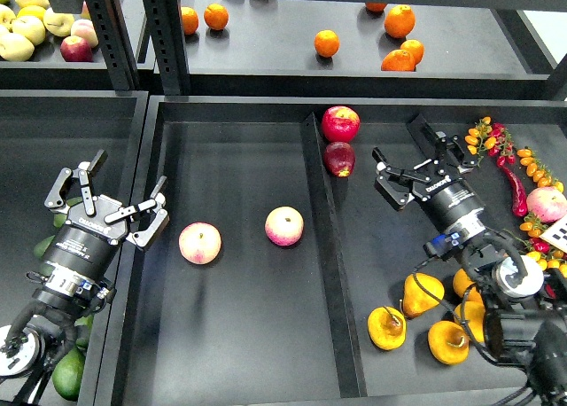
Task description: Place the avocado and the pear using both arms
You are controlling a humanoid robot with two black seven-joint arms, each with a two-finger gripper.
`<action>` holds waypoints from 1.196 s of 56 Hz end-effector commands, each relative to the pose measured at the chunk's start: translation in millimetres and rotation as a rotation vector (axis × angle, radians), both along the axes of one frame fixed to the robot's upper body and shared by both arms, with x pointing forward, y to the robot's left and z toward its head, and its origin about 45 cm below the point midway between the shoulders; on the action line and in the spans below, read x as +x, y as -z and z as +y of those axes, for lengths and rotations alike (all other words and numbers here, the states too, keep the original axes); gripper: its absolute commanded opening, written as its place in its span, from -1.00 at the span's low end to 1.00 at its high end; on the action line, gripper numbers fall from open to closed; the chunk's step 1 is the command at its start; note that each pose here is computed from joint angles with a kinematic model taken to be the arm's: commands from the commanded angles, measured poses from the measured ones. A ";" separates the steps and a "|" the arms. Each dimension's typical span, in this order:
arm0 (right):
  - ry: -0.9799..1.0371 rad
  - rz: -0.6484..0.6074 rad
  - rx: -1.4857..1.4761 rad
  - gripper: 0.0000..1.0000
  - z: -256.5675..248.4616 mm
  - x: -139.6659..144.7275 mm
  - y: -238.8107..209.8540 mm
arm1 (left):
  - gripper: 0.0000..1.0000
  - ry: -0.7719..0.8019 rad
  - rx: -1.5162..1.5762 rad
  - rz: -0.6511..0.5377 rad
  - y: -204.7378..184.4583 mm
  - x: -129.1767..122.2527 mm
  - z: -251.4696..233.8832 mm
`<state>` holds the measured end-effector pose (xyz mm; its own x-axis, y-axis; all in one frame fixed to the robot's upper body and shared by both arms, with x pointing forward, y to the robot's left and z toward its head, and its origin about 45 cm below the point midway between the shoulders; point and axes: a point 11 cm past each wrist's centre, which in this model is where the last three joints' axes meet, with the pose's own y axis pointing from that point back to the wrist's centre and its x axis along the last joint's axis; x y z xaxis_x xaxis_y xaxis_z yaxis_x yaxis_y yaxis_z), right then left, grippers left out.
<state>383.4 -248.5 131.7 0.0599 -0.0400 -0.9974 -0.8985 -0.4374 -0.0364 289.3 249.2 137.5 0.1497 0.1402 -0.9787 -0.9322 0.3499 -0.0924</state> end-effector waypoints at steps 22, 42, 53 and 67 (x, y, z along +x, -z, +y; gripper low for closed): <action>0.070 0.070 0.020 0.99 -9.0 -85.8 26.6 | 0.99 -0.039 0.012 0.105 34.9 -9.7 8.7; -0.038 0.126 -0.025 0.99 23.9 -150.0 43.9 | 0.99 -0.014 0.005 0.143 44.8 -33.9 0.6; 0.089 0.099 -0.049 0.99 11.5 -136.0 35.0 | 0.99 0.010 -0.006 0.089 27.2 -28.1 -8.2; 0.091 0.036 -0.028 0.99 14.6 -107.8 11.8 | 0.99 0.035 -0.015 0.032 -3.8 -13.1 -20.1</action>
